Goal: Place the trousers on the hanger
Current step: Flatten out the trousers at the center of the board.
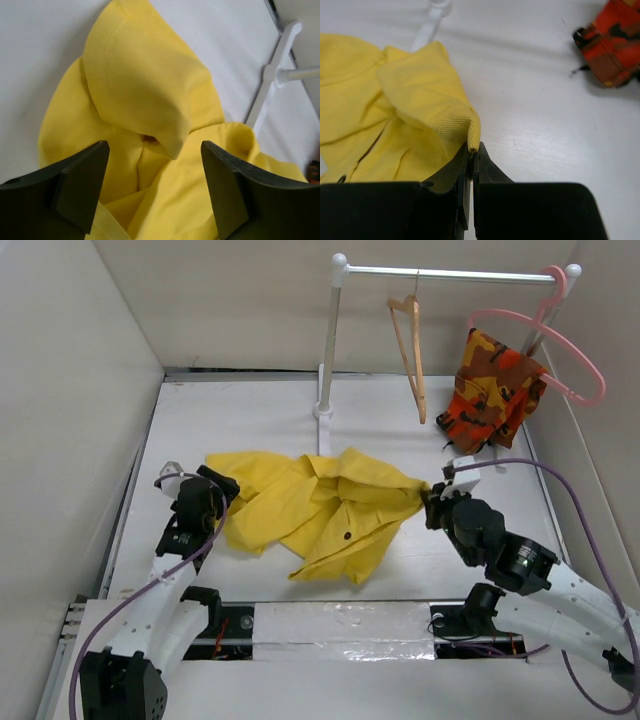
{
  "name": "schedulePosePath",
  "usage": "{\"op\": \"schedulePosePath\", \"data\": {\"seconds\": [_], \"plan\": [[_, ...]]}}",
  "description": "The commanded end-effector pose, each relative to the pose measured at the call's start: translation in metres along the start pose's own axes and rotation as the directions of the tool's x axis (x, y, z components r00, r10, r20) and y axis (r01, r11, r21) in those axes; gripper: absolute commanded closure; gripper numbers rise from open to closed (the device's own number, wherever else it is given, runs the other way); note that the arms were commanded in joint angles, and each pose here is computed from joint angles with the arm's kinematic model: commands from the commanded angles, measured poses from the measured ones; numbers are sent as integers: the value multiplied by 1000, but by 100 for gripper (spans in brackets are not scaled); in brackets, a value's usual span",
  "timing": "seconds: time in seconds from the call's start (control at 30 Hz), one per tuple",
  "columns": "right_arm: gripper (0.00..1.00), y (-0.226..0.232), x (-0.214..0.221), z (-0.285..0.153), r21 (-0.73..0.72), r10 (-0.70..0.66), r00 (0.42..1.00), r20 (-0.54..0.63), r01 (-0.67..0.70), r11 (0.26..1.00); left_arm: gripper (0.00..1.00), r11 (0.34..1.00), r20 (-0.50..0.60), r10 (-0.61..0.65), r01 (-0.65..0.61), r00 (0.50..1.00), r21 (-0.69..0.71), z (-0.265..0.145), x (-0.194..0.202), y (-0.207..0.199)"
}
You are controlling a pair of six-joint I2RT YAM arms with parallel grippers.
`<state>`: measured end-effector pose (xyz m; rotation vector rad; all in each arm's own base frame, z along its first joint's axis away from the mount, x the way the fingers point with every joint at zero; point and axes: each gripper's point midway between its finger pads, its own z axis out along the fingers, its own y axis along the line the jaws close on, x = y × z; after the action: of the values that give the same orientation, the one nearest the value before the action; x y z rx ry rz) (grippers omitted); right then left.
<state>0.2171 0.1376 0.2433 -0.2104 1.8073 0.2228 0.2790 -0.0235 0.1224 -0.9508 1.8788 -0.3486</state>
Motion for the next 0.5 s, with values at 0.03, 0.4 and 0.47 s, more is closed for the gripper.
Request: {"op": "schedulePosePath", "data": {"seconds": [0.03, 0.4, 0.47], "plan": [[100, -50, 21, -6, 206, 156, 988, -10, -150, 967, 25, 998, 49, -20, 17, 999, 58, 8, -15, -23], [100, -87, 12, 21, 233, 194, 980, 47, -199, 952, 94, 1000, 37, 9, -9, 999, 0, 51, -16, -33], [100, -94, 6, 22, 250, 192, 979, 64, -202, 947, 100, 1000, 60, -2, 3, 998, -13, 52, -22, -34]]}}
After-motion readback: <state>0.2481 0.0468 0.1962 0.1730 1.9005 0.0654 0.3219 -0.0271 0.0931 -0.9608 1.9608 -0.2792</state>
